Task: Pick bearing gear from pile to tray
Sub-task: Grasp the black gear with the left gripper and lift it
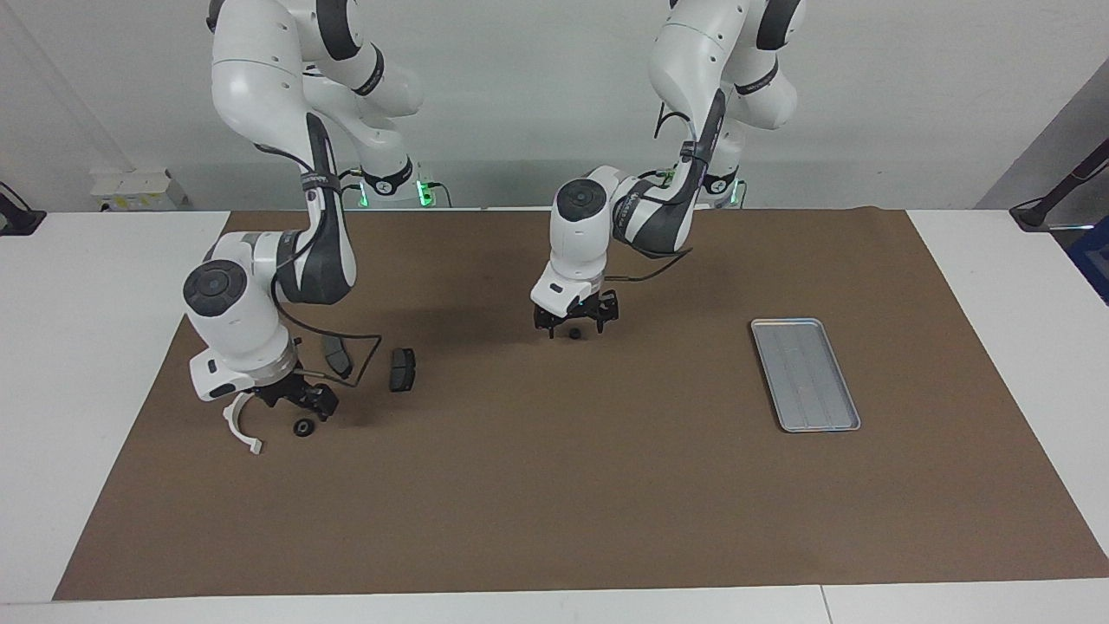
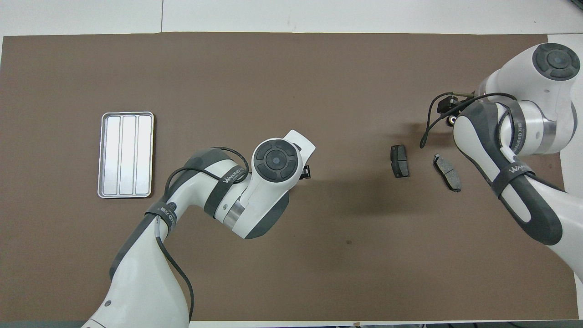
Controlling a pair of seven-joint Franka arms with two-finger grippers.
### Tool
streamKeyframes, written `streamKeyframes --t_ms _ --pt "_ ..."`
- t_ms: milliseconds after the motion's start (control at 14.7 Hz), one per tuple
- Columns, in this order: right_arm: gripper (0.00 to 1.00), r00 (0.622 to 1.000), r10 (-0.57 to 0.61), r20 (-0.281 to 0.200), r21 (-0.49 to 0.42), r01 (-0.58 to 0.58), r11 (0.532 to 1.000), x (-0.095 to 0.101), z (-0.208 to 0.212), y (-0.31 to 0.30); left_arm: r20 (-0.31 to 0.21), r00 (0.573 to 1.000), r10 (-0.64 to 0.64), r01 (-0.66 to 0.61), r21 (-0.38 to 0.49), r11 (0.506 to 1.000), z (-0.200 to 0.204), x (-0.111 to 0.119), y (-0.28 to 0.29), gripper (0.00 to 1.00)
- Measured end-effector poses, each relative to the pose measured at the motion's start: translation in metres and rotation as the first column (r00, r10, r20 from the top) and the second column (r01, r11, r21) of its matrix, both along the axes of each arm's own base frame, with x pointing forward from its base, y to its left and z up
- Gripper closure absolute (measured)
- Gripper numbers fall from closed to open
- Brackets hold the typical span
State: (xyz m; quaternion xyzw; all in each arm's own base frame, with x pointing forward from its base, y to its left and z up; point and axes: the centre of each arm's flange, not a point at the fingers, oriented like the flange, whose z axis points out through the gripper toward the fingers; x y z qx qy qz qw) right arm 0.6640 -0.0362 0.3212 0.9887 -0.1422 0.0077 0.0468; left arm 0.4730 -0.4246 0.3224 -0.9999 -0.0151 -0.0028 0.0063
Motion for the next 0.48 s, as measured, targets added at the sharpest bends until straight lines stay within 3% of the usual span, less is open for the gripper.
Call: streamKeyframes --t_ms 476 --pt "0.0 0.997 -0.077 0.014 -0.005 0.077 0.997 0.004 -0.021 0.0 0.022 1.0 0.012 -0.012 -0.022 1.0 -0.018 -0.015 0.005 0.0"
